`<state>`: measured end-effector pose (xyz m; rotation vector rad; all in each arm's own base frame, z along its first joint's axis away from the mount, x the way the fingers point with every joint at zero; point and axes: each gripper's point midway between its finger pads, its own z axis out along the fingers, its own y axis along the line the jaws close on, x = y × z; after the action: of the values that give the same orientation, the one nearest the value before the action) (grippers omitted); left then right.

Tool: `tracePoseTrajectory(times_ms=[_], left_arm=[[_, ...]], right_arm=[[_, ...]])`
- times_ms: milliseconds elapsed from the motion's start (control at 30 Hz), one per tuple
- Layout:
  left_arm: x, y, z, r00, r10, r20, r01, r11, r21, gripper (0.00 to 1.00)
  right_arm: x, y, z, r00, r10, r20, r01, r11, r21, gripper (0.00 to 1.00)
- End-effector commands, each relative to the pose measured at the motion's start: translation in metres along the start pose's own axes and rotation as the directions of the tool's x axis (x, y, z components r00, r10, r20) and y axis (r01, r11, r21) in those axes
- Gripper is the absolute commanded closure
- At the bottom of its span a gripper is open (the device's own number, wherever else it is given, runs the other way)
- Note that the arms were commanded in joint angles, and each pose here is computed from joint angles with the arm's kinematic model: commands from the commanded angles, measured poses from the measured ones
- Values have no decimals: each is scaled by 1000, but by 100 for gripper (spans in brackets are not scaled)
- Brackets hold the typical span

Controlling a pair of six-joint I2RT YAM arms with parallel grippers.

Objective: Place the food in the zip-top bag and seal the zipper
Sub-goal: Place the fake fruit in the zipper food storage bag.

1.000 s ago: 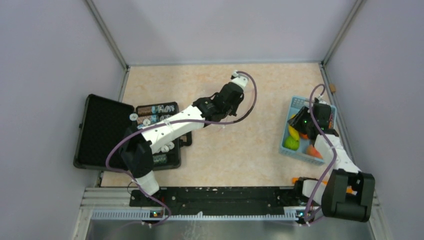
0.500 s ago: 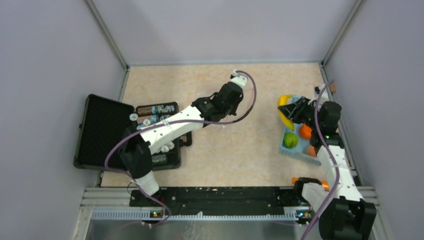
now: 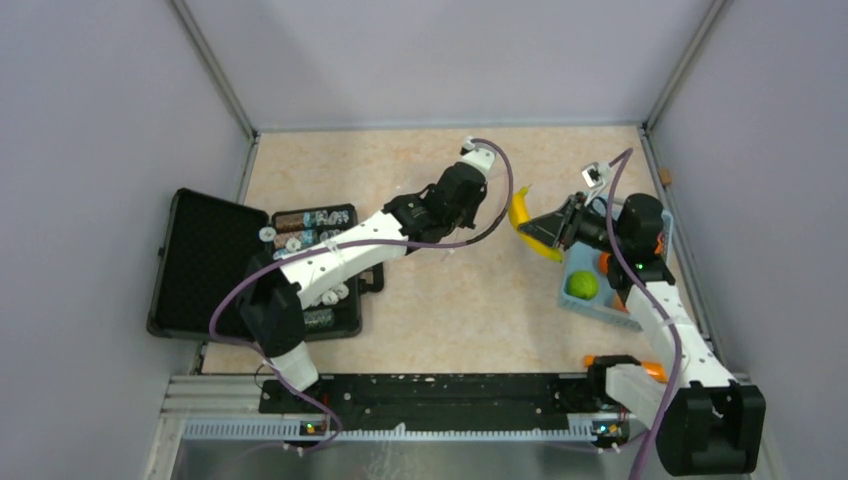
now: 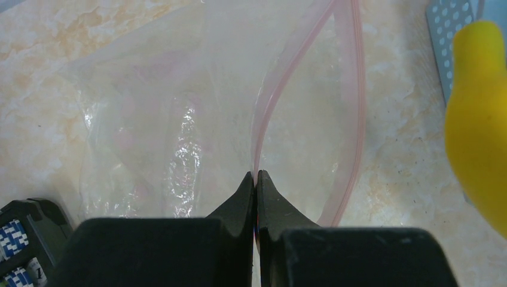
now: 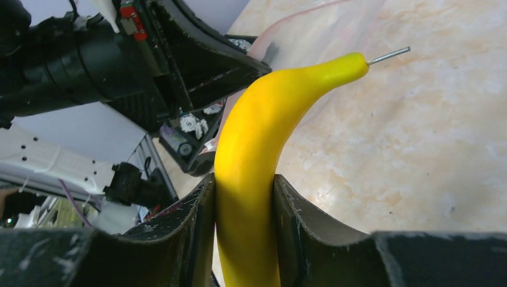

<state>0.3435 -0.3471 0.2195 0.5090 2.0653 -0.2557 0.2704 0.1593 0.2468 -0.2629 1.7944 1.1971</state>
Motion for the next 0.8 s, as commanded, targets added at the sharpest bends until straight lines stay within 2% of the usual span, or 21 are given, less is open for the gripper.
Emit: tracePoseTrajectory(times_ms=[0, 167, 367, 500, 600, 767], left_arm=[[-25, 1, -15, 995, -52, 79, 51, 999, 19, 100], [-27, -2, -17, 995, -53, 83, 49, 998, 41, 100], [-27, -5, -18, 995, -48, 85, 43, 997, 59, 100], [-27, -22, -26, 995, -24, 99, 6, 984, 179, 100], [-29, -32, -33, 993, -18, 120, -12, 970, 244, 100], [-30, -40, -39, 991, -2, 133, -38, 954, 297, 100]], right_arm=[[-5, 27, 6, 992, -119, -52, 112, 987, -111, 76], [0, 47, 12, 982, -179, -52, 169, 972, -163, 78], [13, 32, 24, 978, -154, -137, 137, 983, -125, 82], [9, 32, 33, 980, -152, -131, 139, 984, -108, 82], [3, 24, 41, 984, -113, -139, 104, 992, -68, 82], [1, -13, 53, 987, 26, -159, -5, 991, 132, 82]])
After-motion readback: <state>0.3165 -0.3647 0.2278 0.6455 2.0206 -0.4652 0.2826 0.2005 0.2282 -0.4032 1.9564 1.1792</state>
